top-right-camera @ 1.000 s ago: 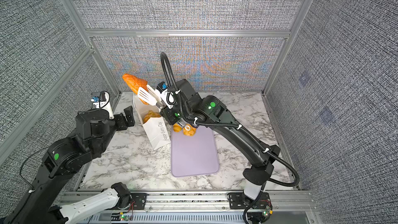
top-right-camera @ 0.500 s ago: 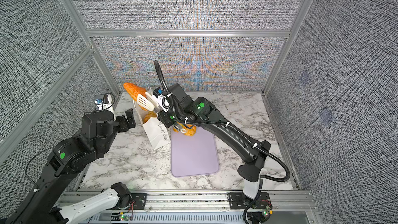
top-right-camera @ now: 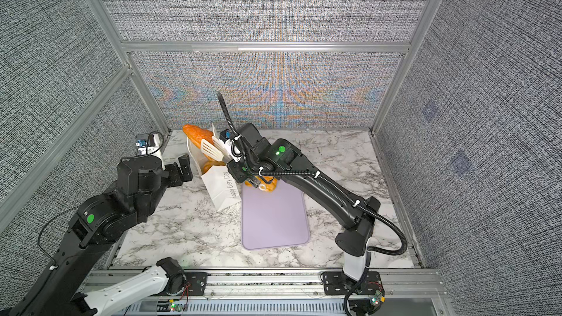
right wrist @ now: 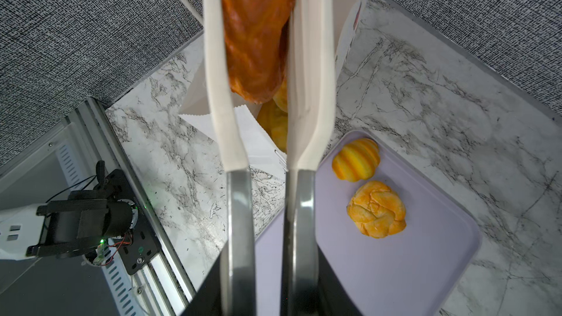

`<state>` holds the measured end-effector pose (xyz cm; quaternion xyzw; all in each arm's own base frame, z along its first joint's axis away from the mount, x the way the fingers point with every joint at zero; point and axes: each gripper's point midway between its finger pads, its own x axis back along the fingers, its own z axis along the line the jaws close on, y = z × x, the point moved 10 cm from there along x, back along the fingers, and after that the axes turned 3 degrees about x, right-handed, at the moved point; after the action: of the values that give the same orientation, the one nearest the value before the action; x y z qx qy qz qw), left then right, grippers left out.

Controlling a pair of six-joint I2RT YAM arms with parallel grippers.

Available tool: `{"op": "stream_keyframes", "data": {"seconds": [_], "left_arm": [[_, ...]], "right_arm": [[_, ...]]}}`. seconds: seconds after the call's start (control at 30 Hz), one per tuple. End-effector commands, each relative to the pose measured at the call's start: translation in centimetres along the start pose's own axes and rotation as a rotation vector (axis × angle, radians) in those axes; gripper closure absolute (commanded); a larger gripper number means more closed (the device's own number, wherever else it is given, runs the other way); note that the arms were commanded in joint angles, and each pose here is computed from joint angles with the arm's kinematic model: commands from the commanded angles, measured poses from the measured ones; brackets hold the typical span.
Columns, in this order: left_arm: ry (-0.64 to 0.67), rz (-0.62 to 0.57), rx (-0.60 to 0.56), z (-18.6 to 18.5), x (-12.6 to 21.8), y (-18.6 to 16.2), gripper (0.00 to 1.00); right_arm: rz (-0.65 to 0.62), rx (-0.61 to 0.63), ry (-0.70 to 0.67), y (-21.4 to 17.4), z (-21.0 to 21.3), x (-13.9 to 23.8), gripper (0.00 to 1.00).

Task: Place the fake bread into the paper bag
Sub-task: 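Lower the baguette into the bag opening with the tongs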

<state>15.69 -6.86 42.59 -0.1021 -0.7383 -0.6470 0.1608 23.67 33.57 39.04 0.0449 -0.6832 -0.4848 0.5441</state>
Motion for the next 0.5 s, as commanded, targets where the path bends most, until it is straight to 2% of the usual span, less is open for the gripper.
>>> {"op": "stream_keyframes", "data": {"seconds": [0.0, 0.47], "left_arm": [[-0.015, -0.005, 0.009, -0.2, -0.1, 0.1, 0.01], [-0.043, 0.025, -0.012, -1.2, -1.1, -0.2, 0.01]], "right_arm": [[-0.025, -0.022, -0.010, 0.3, -0.2, 0.1, 0.66], [0.038, -0.021, -0.045, -0.3, -0.6, -1.1, 0.62]]}}
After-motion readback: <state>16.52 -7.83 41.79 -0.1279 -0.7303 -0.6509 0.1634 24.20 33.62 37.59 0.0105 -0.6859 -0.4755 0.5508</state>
